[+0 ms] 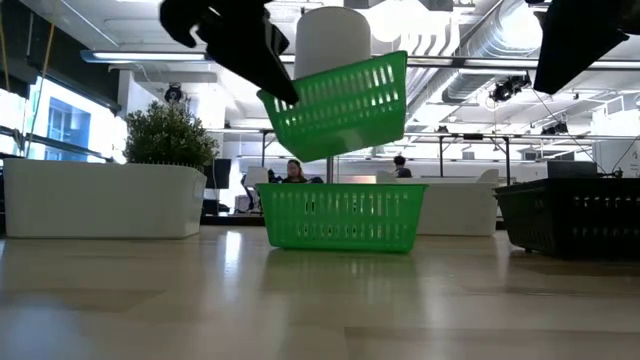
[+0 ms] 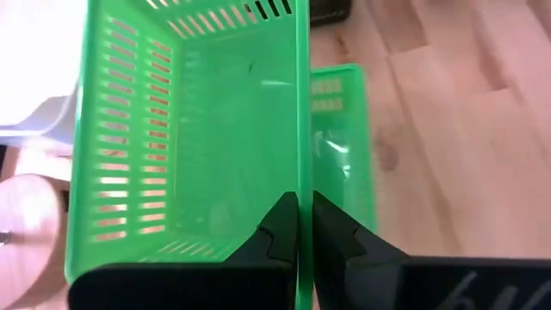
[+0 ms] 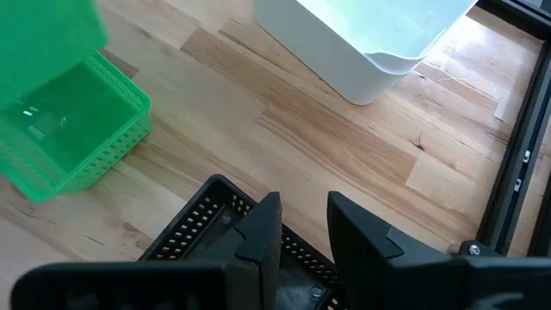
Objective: Stack baskets by color
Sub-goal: Stack the top green bin on top of the middle green bin
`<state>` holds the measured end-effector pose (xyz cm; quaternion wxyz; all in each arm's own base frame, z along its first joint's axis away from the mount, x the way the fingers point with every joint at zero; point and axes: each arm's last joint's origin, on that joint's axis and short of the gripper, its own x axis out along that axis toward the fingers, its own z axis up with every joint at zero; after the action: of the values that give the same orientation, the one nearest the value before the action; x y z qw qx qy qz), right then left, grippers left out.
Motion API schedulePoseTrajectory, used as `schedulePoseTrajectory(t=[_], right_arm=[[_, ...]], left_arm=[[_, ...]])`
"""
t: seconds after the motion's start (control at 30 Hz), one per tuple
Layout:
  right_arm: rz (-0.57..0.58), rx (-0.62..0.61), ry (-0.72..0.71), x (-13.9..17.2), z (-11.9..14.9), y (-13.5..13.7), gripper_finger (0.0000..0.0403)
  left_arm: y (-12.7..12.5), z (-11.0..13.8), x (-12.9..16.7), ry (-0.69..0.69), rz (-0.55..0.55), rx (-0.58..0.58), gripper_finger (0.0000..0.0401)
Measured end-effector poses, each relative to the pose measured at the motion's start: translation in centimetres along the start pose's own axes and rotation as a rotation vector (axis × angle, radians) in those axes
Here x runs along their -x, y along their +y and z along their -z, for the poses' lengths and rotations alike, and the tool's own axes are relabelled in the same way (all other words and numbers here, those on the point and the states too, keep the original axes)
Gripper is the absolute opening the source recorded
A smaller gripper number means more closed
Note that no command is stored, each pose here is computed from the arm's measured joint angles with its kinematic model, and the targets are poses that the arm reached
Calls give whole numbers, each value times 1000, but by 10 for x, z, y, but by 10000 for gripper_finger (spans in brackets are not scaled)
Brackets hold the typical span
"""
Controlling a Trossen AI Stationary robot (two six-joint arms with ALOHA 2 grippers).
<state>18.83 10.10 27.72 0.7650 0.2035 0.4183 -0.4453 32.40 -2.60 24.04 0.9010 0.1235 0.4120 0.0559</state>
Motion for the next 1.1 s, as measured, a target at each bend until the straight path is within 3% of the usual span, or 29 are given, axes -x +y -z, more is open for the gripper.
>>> schedulePoseTrajectory(t=[0.23, 0.4, 1.1], right_arm=[[-6, -4, -7, 0, 0, 1, 83], [-15, -11, -18, 0, -1, 2, 83], [-19, -12, -4, -3, 2, 7, 83]], left_arm=[[-21, -2, 5, -18, -33, 54, 0], [-24, -3, 6, -26, 1, 120, 0], [-36, 5, -26, 39, 25, 90, 0]])
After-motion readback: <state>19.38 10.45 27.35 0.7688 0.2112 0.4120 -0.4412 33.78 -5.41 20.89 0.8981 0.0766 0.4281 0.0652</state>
